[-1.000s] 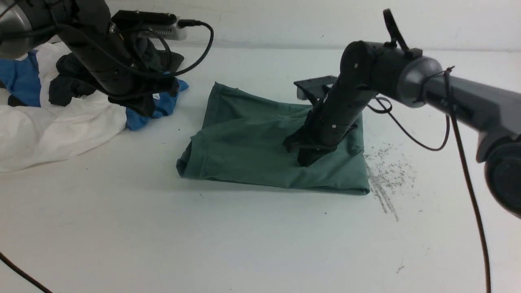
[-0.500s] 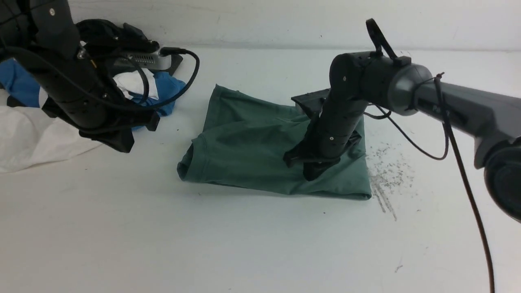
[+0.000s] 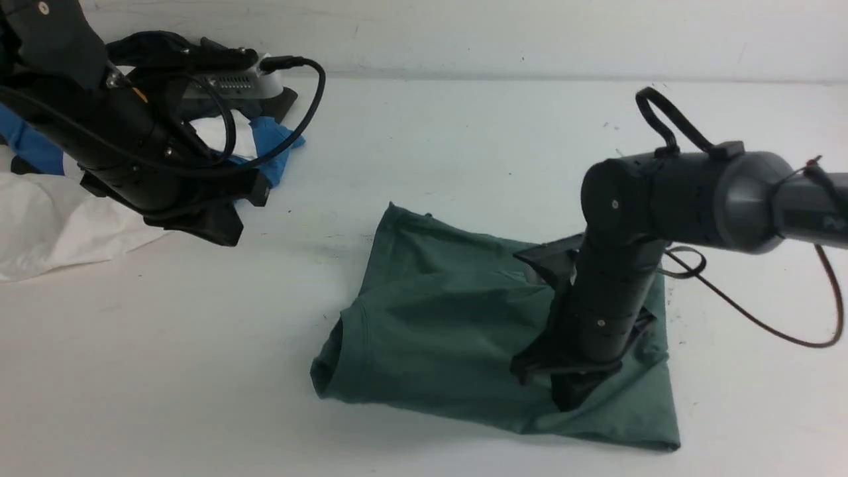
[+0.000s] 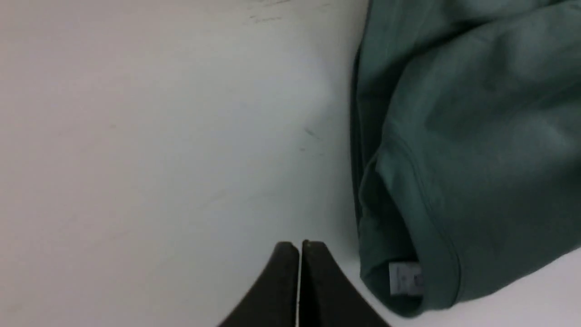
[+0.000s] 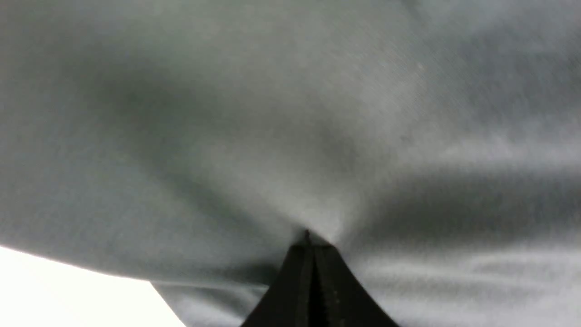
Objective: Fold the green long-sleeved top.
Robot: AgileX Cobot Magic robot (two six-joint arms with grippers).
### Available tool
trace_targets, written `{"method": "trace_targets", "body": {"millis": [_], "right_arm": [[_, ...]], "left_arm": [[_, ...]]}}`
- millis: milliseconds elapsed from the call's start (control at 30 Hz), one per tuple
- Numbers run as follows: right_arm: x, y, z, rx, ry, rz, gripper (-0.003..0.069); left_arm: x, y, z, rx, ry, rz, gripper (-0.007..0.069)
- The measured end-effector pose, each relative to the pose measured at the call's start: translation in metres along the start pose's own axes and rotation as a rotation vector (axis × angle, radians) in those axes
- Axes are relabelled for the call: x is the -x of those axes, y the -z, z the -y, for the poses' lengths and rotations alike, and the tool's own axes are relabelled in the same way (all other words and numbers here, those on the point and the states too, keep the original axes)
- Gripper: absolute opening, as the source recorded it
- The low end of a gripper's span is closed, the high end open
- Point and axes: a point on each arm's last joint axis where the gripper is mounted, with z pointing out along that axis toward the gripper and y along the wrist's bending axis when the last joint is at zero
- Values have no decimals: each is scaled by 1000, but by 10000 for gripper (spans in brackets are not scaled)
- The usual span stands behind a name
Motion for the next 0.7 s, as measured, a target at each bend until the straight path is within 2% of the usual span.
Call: {"method": "trace_targets", "body": {"millis": [167,300,333,433,467,500,700], "right_arm": [[-19,18,-1,-23,-17,23,-13],[-29,55,-1,-32,-26,133,-13],[-33,66,3,-34,-42,166,-13],[-39,85,27,-44,-126,230,-13],[-39,85,27,-44,-127,230,-13],[-41,88,48,-55,-185,250,-13],[-39,84,96,-93,-317,331,-13]], "left_arm": [[1,-3,16,-161,-72,8,-4],[-1,-17,37,-212,-164,-41,-4],[-3,-25,49,-226,-207,-66,-4],[-5,-49,70,-229,-271,-104,-4],[-5,-50,71,-230,-275,-105,-4],[-4,-67,76,-225,-279,-108,-4],[8,-109,70,-203,-248,-28,-4]]}}
